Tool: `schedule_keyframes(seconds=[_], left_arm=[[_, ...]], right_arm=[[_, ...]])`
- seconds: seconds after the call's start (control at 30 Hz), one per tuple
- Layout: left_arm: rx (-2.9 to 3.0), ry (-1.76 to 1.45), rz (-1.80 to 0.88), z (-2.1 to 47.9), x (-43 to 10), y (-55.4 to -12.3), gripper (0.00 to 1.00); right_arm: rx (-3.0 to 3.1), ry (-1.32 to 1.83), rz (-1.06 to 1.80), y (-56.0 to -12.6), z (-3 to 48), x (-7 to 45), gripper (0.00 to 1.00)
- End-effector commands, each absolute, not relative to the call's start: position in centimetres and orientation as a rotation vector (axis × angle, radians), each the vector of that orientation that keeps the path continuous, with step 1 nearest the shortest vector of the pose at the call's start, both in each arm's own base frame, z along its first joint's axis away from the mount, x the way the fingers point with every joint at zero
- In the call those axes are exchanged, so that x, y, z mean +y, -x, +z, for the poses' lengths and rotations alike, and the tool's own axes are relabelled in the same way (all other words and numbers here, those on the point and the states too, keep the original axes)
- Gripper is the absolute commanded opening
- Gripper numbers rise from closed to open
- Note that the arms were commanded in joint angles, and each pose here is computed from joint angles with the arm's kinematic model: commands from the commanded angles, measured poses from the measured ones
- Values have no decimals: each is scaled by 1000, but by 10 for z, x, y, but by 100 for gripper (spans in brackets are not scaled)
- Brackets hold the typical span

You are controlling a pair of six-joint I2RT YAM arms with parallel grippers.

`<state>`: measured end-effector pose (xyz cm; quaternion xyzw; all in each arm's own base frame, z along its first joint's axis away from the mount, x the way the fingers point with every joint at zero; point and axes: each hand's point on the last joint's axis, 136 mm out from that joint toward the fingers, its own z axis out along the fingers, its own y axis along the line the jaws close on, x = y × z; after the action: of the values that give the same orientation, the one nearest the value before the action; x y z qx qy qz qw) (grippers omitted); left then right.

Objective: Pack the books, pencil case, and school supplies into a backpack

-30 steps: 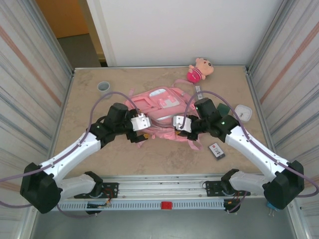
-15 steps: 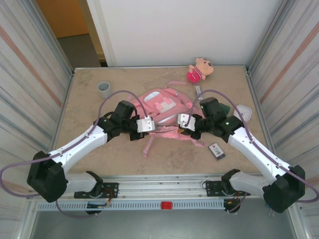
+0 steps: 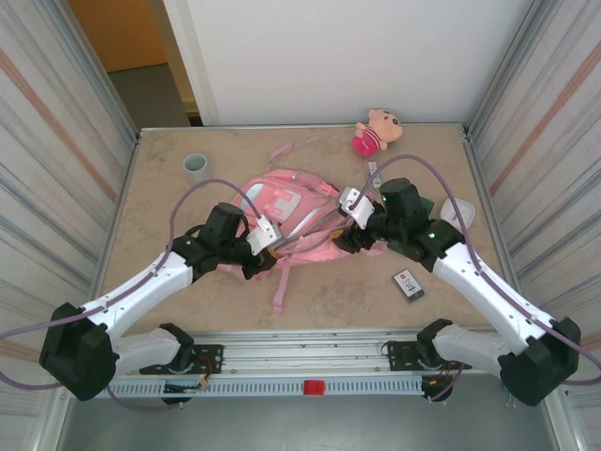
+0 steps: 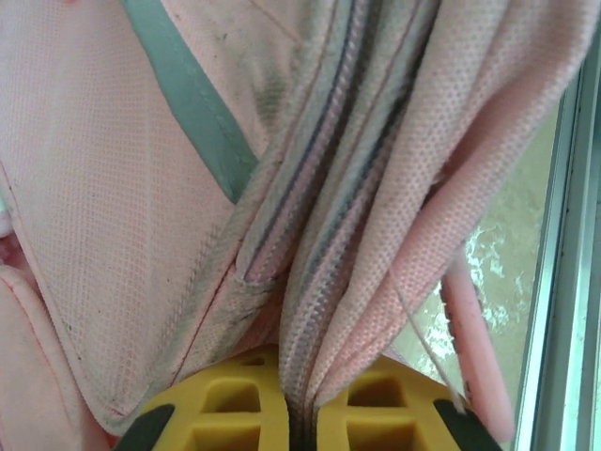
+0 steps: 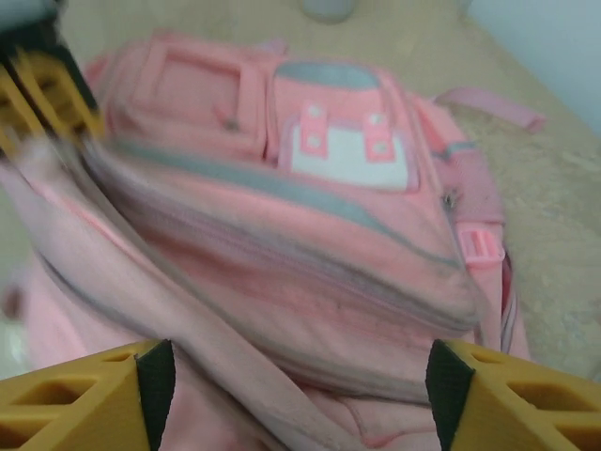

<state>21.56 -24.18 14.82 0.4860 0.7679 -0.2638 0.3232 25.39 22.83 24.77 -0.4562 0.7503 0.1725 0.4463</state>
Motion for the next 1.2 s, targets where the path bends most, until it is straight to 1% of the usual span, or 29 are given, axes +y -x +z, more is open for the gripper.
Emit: schedule_keyframes(seconds=[0.0, 0.1, 0.17, 0.27, 0.33, 0.5, 0.63, 0.9, 0.97, 1.17], left_arm=[[1987, -1139, -861, 174, -259, -217, 0], [2009, -1128, -880, 173, -261, -219, 0], [2027, -1129, -897, 172, -263, -219, 0], [2031, -1129, -927, 173, -267, -220, 0], [2027, -1127, -945, 175, -269, -220, 0], [2039, -1099, -981, 178, -273, -223, 0], [2057, -1078, -1018, 183, -274, -224, 0], [2001, -1102, -1154, 194, -280, -211, 0], [1980, -1117, -1191, 198, -282, -207, 0], [1922, -1144, -1270, 208, -286, -198, 0]], right_arm=[[1982, 848, 511, -231, 282, 234, 71], [2067, 752, 643, -207, 283, 253, 69], [2124, 653, 809, -195, 283, 270, 62], [2204, 416, 1040, -194, 276, 288, 57], [2253, 318, 1087, -194, 264, 295, 55], [2381, 195, 1040, -197, 227, 312, 52], [2416, 118, 1044, -203, 204, 326, 47], [2357, 33, 852, -228, 183, 321, 42], [2346, 32, 817, -233, 180, 321, 40], [2284, 47, 530, -246, 169, 301, 27]])
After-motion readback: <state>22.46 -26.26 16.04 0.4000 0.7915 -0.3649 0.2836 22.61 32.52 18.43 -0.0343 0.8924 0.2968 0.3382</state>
